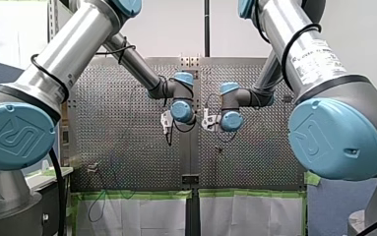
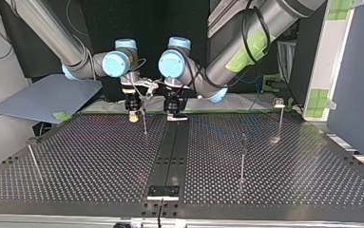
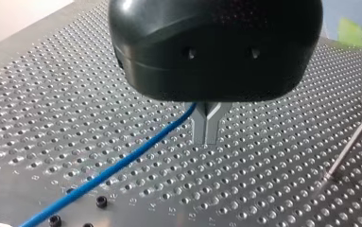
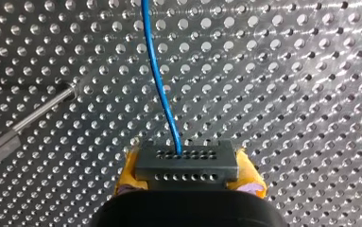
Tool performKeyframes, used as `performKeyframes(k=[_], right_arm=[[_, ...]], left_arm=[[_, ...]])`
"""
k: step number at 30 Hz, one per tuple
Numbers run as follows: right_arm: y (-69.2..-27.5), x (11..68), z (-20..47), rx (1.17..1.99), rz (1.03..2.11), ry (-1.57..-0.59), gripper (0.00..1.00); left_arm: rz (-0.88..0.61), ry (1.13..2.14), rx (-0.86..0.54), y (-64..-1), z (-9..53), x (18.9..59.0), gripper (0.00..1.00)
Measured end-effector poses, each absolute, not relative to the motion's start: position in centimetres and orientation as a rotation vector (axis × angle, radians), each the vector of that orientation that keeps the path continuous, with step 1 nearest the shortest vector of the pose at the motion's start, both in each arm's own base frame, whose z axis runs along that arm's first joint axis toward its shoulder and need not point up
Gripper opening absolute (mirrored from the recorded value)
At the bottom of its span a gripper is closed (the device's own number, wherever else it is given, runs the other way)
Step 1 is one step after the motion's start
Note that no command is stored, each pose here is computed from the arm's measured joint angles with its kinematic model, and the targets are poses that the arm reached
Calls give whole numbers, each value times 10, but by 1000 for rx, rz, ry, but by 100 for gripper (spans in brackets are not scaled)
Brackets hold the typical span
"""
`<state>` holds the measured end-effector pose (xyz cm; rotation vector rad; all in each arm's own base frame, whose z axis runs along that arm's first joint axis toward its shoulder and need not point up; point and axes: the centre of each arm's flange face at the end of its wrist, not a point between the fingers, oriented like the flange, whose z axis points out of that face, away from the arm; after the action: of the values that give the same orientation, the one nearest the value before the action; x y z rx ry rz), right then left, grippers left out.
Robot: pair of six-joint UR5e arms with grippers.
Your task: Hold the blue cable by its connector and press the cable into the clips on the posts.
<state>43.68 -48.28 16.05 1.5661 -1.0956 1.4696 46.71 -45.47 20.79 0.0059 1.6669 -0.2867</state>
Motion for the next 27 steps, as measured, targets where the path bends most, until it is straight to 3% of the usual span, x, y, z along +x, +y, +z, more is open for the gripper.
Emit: performKeyframes(k=[15,27], right_arm=[[-486,423,153,1570,1434,-1103,0],[-493,389,135,1582,1361,-1145,0]], left_arm=[[-283,1701,25,-469,148,464,2],[-294,1647,-5,-477,143,464,2]])
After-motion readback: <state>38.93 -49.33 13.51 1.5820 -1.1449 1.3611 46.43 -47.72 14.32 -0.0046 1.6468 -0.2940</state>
